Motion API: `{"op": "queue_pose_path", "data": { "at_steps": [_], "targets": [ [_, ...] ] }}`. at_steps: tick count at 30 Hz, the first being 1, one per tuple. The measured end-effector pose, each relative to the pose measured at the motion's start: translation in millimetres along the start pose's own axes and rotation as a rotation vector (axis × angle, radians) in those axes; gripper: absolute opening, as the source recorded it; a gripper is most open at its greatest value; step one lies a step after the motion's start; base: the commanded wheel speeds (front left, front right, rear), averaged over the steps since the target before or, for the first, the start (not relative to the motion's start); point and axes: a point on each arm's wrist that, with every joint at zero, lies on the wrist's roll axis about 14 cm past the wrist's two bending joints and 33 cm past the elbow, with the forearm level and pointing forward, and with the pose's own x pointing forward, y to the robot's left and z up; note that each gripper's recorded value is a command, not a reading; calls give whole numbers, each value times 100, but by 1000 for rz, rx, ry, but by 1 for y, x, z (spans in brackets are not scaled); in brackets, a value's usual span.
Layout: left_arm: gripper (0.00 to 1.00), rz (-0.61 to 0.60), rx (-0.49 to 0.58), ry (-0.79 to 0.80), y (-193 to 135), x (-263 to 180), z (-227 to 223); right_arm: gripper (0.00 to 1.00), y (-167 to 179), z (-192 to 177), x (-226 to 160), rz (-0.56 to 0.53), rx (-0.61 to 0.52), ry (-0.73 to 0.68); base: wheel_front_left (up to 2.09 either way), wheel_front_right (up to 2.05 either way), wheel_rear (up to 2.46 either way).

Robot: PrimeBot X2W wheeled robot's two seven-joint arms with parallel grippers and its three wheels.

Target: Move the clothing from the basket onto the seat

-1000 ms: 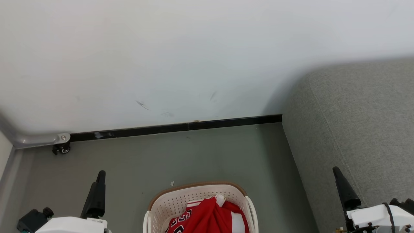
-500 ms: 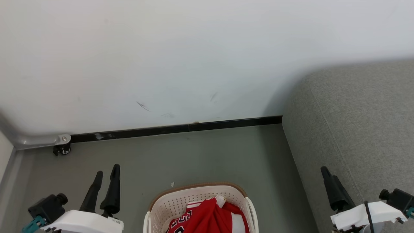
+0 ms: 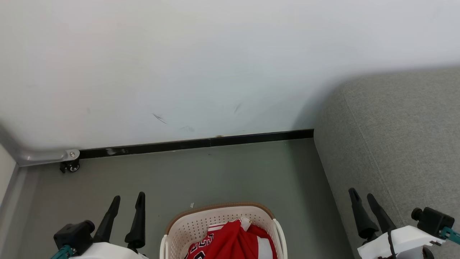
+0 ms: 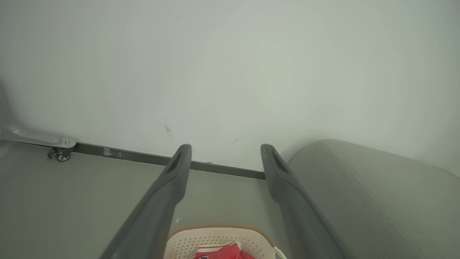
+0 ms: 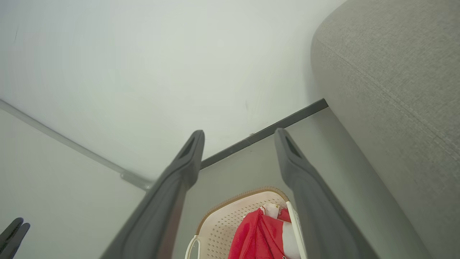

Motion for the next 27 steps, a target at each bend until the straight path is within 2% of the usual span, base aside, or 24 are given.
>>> {"op": "queue_pose_path", "data": {
  "at_steps": [13,27],
  "targets": [
    [100,53,202,-4,9,-5,-7,100,6,-1,0,38,-217,-8,0,0,0],
    [100,40,396,-51,2,-7,-4,100,19,-5,-1,99,-399,-19,0,0,0]
  ]
}}
